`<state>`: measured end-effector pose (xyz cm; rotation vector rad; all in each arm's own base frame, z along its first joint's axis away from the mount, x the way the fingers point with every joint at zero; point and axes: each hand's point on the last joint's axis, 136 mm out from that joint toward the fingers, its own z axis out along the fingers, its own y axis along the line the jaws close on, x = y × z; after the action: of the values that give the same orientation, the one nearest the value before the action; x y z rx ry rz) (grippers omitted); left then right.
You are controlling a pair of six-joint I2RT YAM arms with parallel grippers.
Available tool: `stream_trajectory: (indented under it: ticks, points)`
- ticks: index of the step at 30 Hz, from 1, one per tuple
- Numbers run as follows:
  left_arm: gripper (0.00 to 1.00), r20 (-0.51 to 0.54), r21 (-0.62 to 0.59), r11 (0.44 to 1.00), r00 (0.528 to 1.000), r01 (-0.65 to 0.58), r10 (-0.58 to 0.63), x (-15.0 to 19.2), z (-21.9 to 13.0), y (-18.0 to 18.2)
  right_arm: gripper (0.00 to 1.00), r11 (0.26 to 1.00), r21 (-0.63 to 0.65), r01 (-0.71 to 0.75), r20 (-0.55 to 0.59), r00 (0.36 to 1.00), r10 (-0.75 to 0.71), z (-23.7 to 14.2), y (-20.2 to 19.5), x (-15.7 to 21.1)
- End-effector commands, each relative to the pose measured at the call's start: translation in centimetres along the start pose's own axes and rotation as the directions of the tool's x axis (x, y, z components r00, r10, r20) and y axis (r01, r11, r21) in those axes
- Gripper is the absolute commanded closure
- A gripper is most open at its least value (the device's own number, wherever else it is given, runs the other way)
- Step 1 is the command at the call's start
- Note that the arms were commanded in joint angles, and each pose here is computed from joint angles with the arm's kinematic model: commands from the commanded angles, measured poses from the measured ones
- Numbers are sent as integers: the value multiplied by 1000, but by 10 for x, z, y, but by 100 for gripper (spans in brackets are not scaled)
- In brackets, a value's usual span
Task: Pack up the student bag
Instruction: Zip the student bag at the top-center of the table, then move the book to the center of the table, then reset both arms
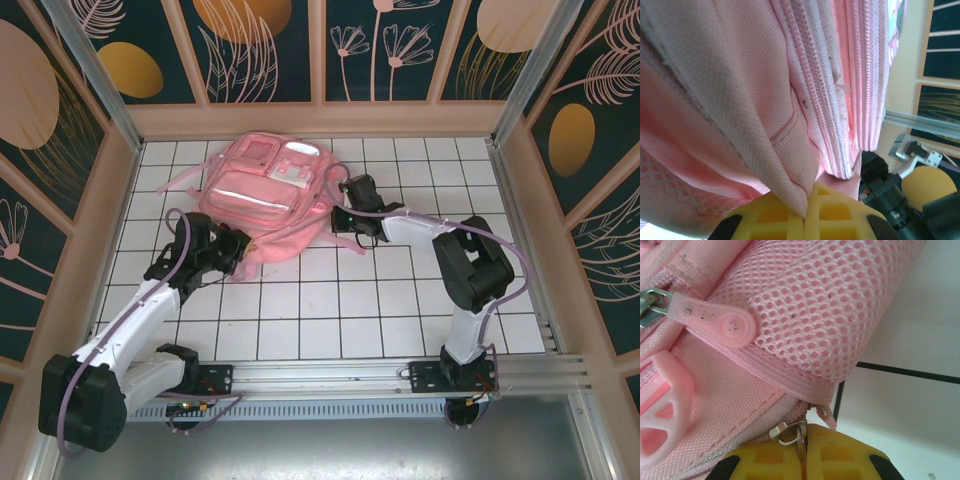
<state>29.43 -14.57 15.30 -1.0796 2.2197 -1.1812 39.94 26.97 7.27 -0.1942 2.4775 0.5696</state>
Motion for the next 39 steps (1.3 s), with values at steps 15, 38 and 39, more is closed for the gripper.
stream_trajectory:
  ticks: [15, 38, 39]
  points:
    - [95, -276, 172, 978, 947, -119, 164, 145, 62, -93, 97, 936, 311, -165, 135, 982, 128, -49, -120, -41]
    - [1, 453, -603, 617, 421, -505, 786, -90, -86, -88, 1, 950, 257, -179, 548, 836, 9, -222, -99, -53]
    - [2, 449, -635, 592, 387, -496, 806, -97, -88, -80, 1, 955, 264, -137, 548, 836, -32, -221, -98, -49]
